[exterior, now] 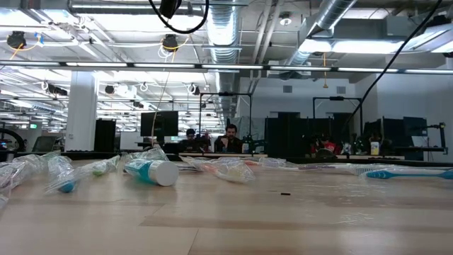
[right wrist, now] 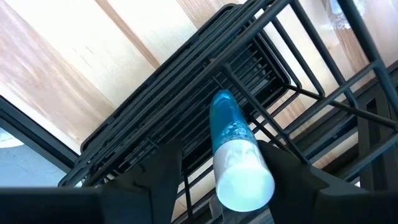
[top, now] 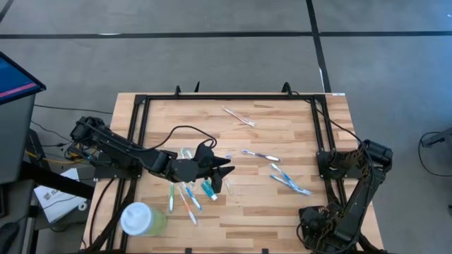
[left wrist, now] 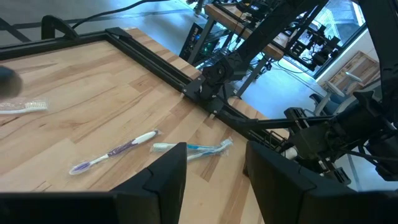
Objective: Pick & Place toothbrushing station
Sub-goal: Put the right blue mouthwash bottle into the black organizer
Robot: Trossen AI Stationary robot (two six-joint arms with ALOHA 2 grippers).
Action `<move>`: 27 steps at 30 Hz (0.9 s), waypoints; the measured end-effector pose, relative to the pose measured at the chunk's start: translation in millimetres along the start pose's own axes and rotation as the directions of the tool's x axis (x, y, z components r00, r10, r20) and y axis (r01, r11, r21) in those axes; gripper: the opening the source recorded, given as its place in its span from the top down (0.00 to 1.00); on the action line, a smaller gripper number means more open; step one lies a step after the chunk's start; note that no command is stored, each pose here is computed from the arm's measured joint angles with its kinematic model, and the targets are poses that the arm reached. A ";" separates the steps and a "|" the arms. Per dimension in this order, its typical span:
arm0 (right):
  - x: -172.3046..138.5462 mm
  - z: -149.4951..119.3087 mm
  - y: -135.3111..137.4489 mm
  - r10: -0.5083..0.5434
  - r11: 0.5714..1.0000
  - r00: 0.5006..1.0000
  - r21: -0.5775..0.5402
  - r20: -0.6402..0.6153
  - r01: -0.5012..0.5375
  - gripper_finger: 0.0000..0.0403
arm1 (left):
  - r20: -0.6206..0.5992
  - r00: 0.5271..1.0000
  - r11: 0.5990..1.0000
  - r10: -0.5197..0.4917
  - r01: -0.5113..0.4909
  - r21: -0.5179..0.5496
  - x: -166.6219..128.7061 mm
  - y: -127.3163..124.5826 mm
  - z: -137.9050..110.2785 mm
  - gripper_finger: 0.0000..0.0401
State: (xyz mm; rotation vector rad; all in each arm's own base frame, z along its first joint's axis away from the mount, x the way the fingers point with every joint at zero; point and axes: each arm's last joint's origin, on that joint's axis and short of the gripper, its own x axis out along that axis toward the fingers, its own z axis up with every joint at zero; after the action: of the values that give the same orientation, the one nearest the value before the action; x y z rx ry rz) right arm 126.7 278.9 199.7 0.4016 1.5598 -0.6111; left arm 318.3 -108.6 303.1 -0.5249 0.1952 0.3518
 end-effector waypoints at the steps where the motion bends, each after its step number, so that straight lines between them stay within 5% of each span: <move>1: 0.0 -0.1 -0.1 -0.002 1.000 1.000 -0.002 -0.003 0.002 0.53 | 0.000 1.000 1.000 0.000 0.000 0.000 0.0 0.0 0.0 0.60; 27: -6.4 4.1 2.1 -0.006 1.000 1.000 -0.020 -0.024 0.005 0.47 | 0.000 1.000 1.000 0.000 0.000 0.008 0.1 0.1 0.1 0.60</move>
State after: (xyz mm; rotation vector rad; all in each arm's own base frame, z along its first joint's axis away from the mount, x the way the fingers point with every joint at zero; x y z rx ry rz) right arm 131.7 278.8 205.6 0.3913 1.5895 -0.5965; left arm 318.4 -108.5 303.1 -0.5174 0.1964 0.3513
